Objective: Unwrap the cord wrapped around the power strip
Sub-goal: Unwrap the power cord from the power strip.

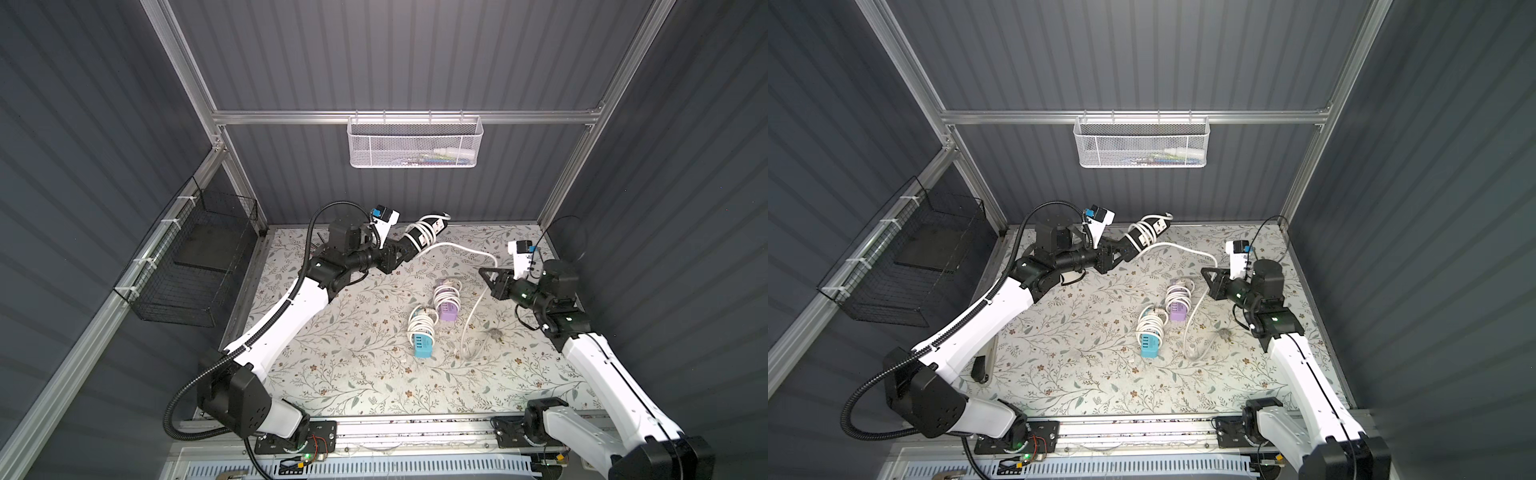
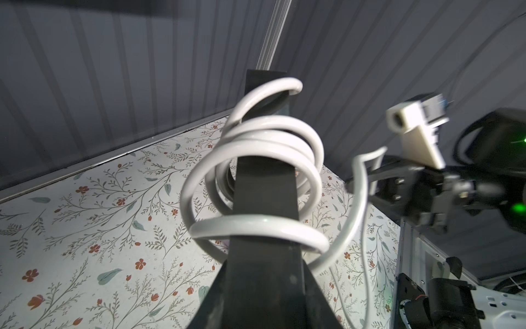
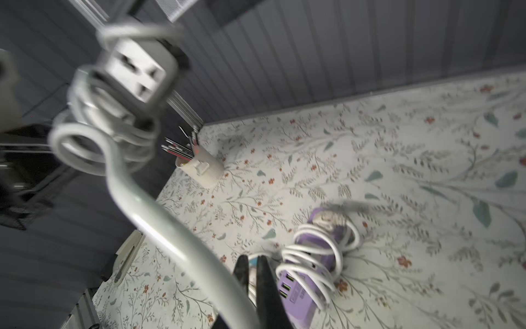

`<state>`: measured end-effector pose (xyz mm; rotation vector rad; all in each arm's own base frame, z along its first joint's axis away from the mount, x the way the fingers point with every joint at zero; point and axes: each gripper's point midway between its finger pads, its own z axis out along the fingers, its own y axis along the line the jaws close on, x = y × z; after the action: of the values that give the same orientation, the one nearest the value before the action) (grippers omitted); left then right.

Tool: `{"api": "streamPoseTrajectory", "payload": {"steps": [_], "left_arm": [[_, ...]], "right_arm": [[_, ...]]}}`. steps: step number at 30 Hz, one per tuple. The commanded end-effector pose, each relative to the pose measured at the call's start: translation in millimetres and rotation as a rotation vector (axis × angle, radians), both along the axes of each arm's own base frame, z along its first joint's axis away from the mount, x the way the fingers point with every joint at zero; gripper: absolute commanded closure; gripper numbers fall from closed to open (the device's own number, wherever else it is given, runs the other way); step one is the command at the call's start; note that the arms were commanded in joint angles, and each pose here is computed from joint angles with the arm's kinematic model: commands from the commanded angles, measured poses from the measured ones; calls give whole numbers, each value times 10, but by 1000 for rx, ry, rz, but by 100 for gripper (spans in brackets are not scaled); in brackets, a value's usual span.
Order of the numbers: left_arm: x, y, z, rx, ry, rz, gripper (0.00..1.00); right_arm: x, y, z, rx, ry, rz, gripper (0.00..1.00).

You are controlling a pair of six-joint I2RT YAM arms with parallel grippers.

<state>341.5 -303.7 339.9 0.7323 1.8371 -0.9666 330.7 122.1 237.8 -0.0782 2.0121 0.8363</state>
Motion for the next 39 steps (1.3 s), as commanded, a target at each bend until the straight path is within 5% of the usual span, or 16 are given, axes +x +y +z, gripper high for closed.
{"api": "streamPoseTrajectory", "payload": {"steps": [1,11,19,23,29,34,39], "left_arm": [[-230,-36,586,-125,-117,-101,100],[-648,-232,634,-215,-61,-339,100],[-574,-434,150,-112,50,-362,100],[-345,-473,-279,-24,131,-284,100],[-24,-384,-385,57,110,-135,100],[240,-149,-379,69,85,19,100],[303,100,-114,7,5,112,100]], "right_arm": [[171,-51,-429,5,111,-52,100],[932,-22,-726,13,183,-75,100],[1329,-244,345,55,9,-109,100],[1233,-385,1038,65,-102,-122,100],[798,-608,1567,68,-182,-156,100],[426,-878,1522,54,-168,-249,100],[217,-1099,1032,74,-71,-344,100]]}}
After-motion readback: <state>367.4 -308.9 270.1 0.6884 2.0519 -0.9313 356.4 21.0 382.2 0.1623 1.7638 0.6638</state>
